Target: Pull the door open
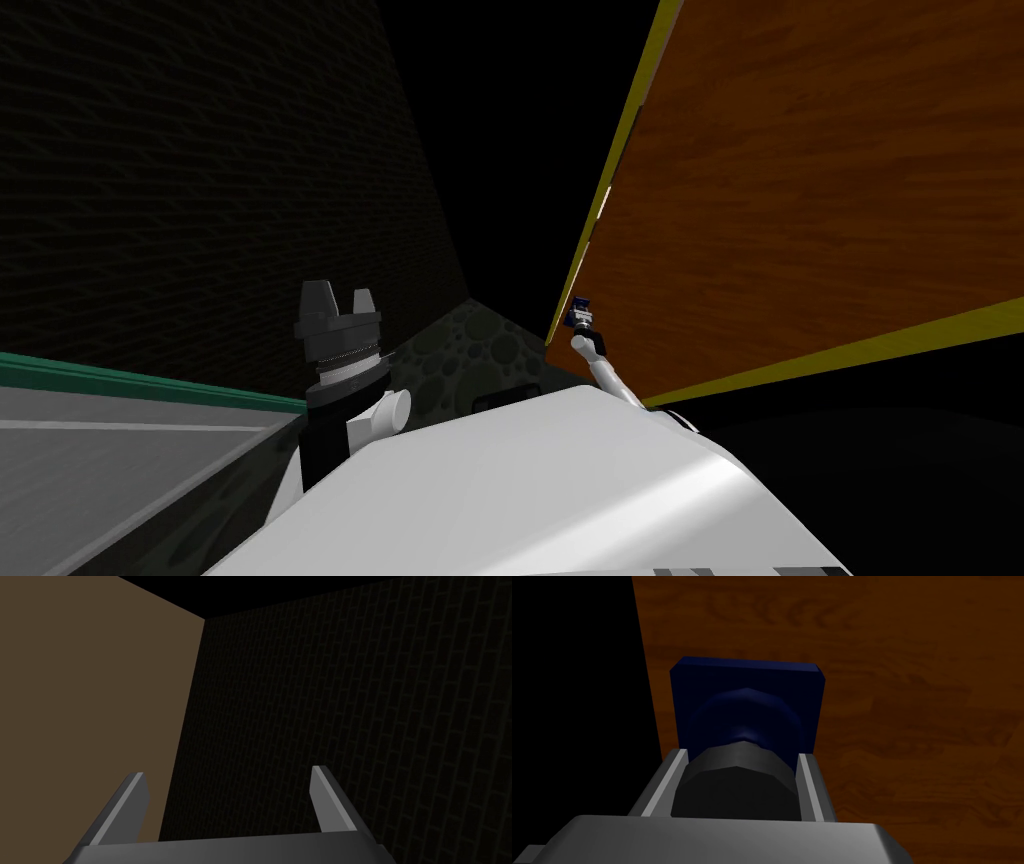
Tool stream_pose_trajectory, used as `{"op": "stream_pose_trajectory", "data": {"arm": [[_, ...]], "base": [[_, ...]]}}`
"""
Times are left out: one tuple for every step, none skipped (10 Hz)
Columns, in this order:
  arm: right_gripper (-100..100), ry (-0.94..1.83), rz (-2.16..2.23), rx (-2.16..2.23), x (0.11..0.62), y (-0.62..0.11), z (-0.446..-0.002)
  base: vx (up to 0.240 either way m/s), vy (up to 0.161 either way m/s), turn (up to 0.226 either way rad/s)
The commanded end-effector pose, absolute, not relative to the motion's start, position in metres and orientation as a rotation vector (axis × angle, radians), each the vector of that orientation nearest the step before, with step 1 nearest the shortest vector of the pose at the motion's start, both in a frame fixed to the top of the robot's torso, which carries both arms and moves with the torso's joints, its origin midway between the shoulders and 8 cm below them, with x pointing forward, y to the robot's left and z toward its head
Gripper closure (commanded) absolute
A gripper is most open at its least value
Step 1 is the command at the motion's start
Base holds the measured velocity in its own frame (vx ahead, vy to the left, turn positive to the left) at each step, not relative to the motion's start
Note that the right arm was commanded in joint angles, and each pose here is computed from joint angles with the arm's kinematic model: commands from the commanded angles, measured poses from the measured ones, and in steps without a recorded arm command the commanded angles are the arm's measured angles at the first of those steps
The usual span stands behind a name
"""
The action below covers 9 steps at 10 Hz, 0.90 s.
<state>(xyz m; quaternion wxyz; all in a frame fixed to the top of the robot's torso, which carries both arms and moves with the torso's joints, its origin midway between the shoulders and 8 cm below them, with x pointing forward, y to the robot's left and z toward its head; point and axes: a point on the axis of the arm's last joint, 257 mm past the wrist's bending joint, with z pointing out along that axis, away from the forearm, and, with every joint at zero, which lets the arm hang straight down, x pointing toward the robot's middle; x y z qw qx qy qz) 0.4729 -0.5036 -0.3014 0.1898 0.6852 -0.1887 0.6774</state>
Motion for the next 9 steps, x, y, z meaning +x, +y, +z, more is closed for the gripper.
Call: {"op": "stream_pose_trajectory", "data": {"arm": [[100, -0.516, 1.918, 1.936, 0.476, -0.496, -0.300], [100, -0.500, 1.931, 1.945, 0.478, -0.490, -0.299], [100, -0.488, 1.941, 1.951, 0.480, -0.485, -0.299], [100, -0.470, 1.955, 1.962, 0.482, -0.478, -0.298], [100, -0.453, 1.968, 1.972, 0.484, -0.472, -0.297], [100, -0.443, 1.975, 1.978, 0.485, -0.468, -0.297], [100, -0.431, 1.984, 1.985, 0.486, -0.463, -0.296], [100, -0.422, 1.991, 1.991, 0.487, -0.459, -0.296], [100, -0.427, 1.981, 1.991, 0.486, -0.462, -0.298]], "base": [[-0.260, 0.001, 0.086], [-0.258, -0.024, 0.099], [-0.251, -0.026, 0.107], [-0.244, -0.040, 0.107], [-0.267, -0.024, 0.102], [-0.264, -0.012, 0.092], [-0.251, -0.008, 0.082], [-0.244, 0.005, 0.071], [-0.107, 0.007, 0.021]]}}
